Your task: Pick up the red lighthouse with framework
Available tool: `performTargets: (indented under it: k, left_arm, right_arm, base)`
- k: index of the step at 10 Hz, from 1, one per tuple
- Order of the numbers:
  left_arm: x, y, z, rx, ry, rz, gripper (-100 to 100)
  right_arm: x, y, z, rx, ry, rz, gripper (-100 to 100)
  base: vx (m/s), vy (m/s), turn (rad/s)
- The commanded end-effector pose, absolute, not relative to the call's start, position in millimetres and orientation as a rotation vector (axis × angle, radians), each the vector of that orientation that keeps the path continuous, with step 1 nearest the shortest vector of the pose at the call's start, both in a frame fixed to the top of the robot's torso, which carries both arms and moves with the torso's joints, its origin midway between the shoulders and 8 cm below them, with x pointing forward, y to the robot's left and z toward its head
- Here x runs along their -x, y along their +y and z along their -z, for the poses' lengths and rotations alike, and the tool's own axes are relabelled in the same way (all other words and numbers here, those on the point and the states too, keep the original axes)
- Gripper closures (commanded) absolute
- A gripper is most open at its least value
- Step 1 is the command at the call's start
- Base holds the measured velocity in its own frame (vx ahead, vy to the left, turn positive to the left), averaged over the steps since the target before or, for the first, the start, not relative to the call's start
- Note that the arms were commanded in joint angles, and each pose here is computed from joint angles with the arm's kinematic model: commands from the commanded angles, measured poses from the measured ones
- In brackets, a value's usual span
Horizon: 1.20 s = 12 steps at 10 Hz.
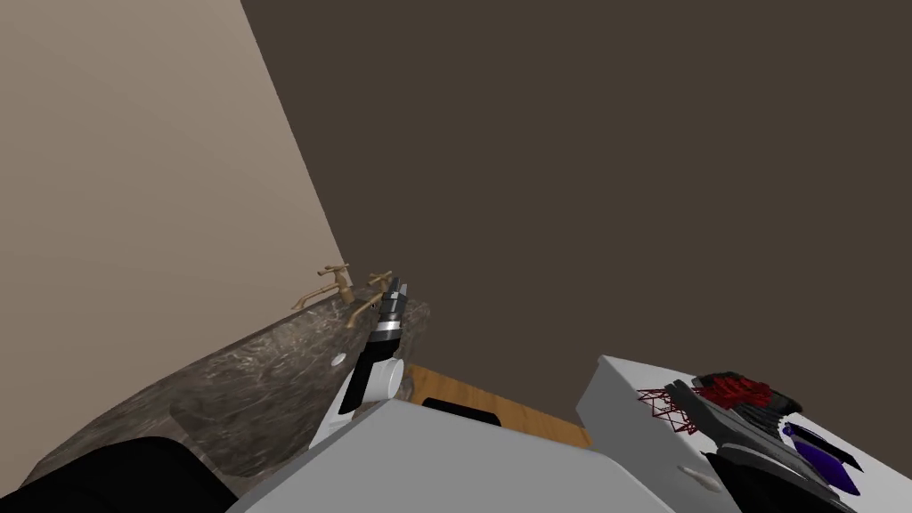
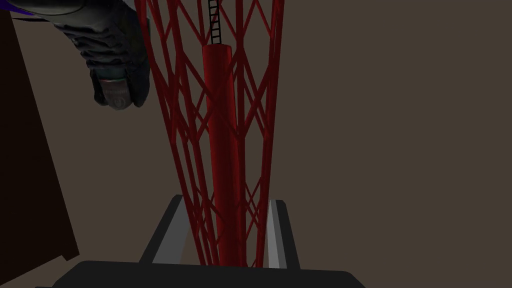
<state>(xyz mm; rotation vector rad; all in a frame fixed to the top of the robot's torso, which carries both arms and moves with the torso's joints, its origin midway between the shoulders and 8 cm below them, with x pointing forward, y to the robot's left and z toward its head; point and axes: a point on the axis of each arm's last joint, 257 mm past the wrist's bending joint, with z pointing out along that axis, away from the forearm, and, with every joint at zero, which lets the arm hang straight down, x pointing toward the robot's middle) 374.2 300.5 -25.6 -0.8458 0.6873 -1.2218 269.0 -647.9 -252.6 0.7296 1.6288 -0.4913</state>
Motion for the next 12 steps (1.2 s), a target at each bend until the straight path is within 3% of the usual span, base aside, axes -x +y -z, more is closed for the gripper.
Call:
performTargets:
  k: [1,5,7,12]
  left_arm:
    - [-374,301,26,0.846,0.687,1.222,0]
    - [-374,300,26,0.846,0.687,1.222,0]
    - [-374,301,26,0.846,0.687,1.222,0]
    - [-374,301,26,0.846,0.687,1.222,0]
  right_arm:
    - [-237,-658,245,-0.779,1.602,0.553,100]
    - [-175,-659,238,-0.849,1.576,0.632,100]
    - [-159,-656,249,-0.882,1.587,0.641,100]
    - [-57,-664,210,-0.941,1.537,0.849,100]
  base:
    - [-0.021,-0.035,0.371]
    - [-0.025,-0.039,0.238]
    - [-0.011,-0.017,0.016]
    - [-0.029,-0.036,0.28]
